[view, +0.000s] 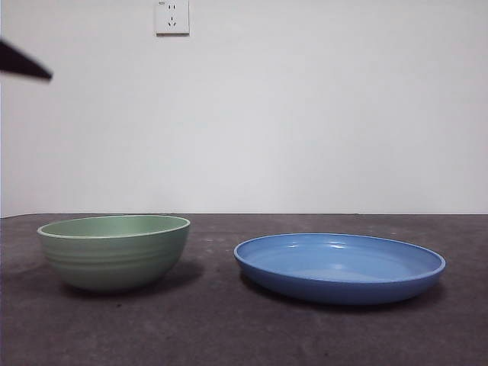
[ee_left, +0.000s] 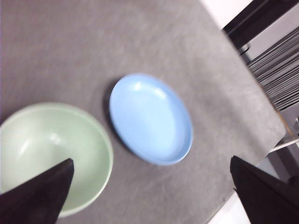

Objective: Place the green bowl on the blue plate

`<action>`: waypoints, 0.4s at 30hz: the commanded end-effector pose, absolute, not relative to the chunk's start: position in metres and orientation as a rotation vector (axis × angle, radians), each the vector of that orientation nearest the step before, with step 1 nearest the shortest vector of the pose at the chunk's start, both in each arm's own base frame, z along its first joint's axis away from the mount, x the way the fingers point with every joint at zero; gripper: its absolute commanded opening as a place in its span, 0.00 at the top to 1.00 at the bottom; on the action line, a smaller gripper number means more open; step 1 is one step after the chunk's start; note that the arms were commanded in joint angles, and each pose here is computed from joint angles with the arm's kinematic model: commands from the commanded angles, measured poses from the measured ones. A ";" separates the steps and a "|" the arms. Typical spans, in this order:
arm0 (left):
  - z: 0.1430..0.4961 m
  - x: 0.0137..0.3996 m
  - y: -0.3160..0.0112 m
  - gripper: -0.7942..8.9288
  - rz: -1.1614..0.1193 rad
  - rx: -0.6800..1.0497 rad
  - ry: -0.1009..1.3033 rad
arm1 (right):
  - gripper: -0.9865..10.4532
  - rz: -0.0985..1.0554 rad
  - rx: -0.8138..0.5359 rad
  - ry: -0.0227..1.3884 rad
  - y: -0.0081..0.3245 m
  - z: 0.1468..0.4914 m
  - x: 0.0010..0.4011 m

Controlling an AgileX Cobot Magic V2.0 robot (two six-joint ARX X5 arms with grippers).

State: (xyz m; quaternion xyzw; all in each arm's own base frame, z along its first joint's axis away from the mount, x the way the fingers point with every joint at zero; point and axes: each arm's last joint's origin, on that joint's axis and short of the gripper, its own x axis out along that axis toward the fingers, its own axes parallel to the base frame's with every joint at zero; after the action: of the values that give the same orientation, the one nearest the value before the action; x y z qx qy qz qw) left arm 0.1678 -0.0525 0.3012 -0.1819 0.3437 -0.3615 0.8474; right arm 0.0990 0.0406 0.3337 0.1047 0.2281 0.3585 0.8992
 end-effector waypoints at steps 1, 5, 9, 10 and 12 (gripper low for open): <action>0.294 0.180 -0.052 0.31 -0.696 -0.404 0.793 | 0.40 0.750 0.205 0.447 0.041 0.339 0.099; 0.273 0.200 -0.047 0.31 -0.539 -0.399 0.905 | 0.40 0.755 0.207 0.448 0.041 0.339 0.099; 0.252 0.220 -0.042 0.31 -0.433 -0.394 0.991 | 0.40 0.760 0.219 0.454 0.041 0.339 0.099; 0.247 0.224 -0.042 0.31 -0.420 -0.388 1.009 | 0.40 0.760 0.219 0.454 0.041 0.339 0.099; 0.235 0.233 -0.042 0.31 -0.404 -0.373 1.045 | 0.40 0.759 0.222 0.455 0.041 0.339 0.099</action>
State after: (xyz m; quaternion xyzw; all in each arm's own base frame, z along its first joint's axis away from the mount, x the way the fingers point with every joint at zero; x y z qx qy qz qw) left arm 0.2266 -0.0415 0.2347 -0.1866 0.4967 -0.1851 0.8272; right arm 0.0989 0.0408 0.3338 0.1059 0.2285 0.3623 0.8974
